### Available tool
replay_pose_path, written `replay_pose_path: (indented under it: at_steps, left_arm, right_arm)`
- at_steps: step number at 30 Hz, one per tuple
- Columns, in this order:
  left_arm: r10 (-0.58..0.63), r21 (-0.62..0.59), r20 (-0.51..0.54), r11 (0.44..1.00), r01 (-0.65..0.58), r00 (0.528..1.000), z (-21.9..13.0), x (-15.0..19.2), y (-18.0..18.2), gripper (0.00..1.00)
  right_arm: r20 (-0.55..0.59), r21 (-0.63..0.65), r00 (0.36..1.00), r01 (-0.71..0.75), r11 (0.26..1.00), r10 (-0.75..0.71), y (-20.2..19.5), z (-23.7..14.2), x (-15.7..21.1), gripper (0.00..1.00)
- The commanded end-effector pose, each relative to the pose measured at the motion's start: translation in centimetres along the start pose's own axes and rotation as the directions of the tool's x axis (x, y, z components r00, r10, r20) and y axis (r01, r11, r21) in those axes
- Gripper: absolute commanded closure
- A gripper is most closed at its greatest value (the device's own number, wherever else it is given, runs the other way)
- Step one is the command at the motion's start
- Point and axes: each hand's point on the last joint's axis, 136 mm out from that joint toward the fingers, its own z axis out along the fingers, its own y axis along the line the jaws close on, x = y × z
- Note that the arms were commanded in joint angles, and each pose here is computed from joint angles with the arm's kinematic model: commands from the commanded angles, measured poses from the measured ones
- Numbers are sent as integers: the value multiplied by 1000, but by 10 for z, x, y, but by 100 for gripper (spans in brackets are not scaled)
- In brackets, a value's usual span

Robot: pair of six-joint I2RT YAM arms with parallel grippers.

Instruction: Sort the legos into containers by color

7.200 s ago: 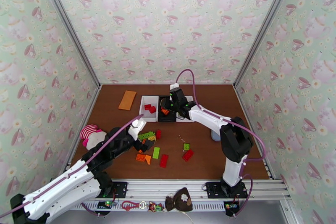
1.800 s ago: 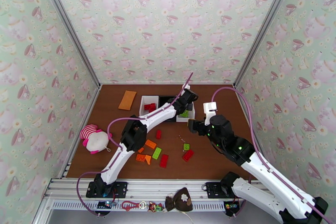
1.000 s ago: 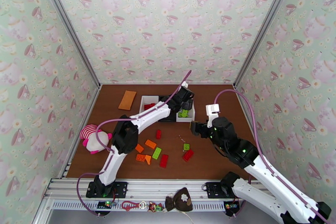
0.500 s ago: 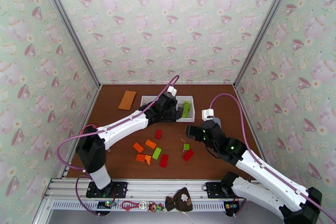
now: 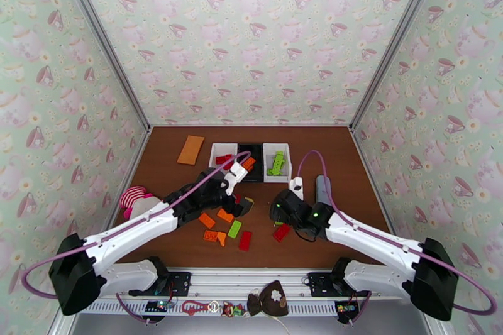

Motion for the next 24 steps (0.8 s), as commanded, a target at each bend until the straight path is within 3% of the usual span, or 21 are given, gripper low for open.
replay_pose_path:
  at_steps: [1, 8, 13, 24]
  left_arm:
    - [159, 159, 114, 971, -176, 981, -26, -16, -34, 0]
    - [202, 287, 142, 928, -236, 969, -39, 10, -63, 0]
    - [240, 287, 157, 917, -277, 958, -34, 13, -64, 0]
    - [209, 309, 146, 919, -246, 967, -19, 15, -61, 0]
  right_arm:
    - [-42, 0, 999, -11, 1000, 11, 11, 2, 4, 14]
    - [-94, 16, 994, 50, 999, -49, 21, 17, 6, 15]
    - [-151, 25, 986, 69, 997, -65, 29, 33, 9, 16]
    - [-232, 65, 971, 68, 996, -51, 15, 59, 27, 24]
